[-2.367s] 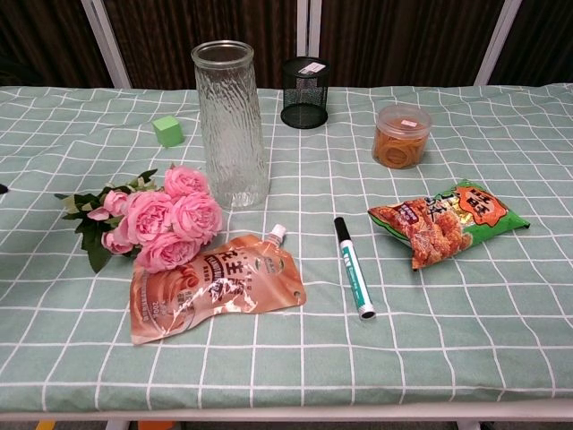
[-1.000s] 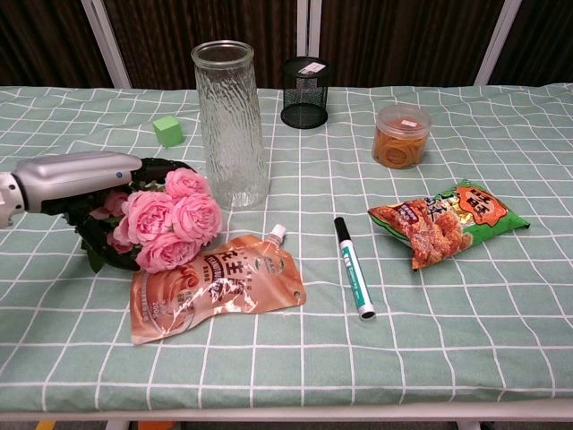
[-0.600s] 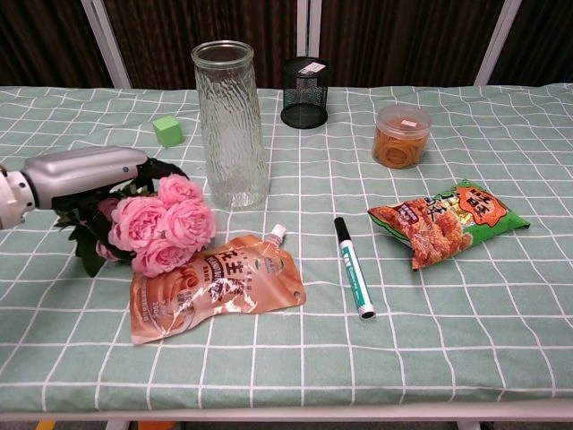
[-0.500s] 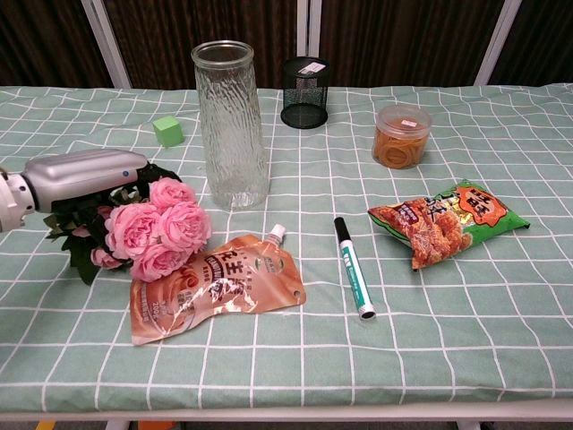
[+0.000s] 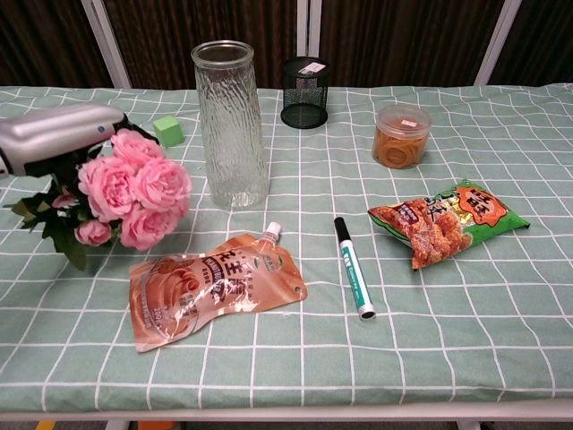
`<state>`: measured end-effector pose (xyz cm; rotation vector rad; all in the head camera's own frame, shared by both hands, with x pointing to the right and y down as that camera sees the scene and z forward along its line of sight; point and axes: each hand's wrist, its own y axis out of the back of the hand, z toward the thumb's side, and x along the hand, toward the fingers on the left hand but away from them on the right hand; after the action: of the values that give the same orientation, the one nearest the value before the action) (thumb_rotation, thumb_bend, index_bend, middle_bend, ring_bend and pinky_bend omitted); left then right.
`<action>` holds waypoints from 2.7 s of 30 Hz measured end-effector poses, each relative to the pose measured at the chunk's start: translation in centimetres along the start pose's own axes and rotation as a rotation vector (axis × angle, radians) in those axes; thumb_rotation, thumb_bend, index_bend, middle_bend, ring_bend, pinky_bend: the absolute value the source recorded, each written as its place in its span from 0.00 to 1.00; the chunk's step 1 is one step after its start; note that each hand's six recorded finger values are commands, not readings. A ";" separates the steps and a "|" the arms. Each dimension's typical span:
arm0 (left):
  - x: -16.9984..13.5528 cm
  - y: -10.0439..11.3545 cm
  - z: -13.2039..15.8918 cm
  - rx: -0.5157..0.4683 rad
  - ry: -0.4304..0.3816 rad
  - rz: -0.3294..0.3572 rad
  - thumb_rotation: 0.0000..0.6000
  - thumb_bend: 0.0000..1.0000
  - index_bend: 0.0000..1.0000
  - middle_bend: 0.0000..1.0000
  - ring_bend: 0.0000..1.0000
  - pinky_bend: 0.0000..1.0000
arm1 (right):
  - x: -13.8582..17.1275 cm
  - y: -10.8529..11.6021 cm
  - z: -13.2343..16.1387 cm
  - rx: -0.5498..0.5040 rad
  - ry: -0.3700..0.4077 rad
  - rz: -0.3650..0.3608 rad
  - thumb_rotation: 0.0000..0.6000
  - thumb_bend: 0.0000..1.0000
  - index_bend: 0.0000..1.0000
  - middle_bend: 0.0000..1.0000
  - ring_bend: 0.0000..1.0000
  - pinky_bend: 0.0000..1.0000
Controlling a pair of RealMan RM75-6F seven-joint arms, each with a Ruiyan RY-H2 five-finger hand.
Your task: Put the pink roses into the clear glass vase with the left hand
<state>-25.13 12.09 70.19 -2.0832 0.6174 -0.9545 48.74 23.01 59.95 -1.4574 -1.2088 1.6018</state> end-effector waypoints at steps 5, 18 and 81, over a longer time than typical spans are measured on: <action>-0.9 4.6 -1.0 0.035 0.026 0.131 1.00 0.13 0.59 0.49 0.43 0.57 | 0.0 0.1 0.2 0.001 0.005 -0.003 1.00 0.13 0.00 0.00 0.00 0.00; -3.4 17.3 -3.6 0.178 0.186 0.582 1.00 0.13 0.59 0.49 0.43 0.57 | 0.0 0.3 0.6 0.000 0.016 -0.009 1.00 0.13 0.00 0.00 0.00 0.00; 8.7 18.0 5.2 -1.257 0.103 0.862 1.00 0.13 0.54 0.44 0.40 0.54 | -0.2 -0.9 -1.4 -0.026 -0.034 0.024 1.00 0.13 0.00 0.00 0.00 0.00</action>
<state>-17.77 -2.39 57.42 -2.2501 2.3553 -0.0777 50.01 23.41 60.94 -1.4719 -1.2396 1.6386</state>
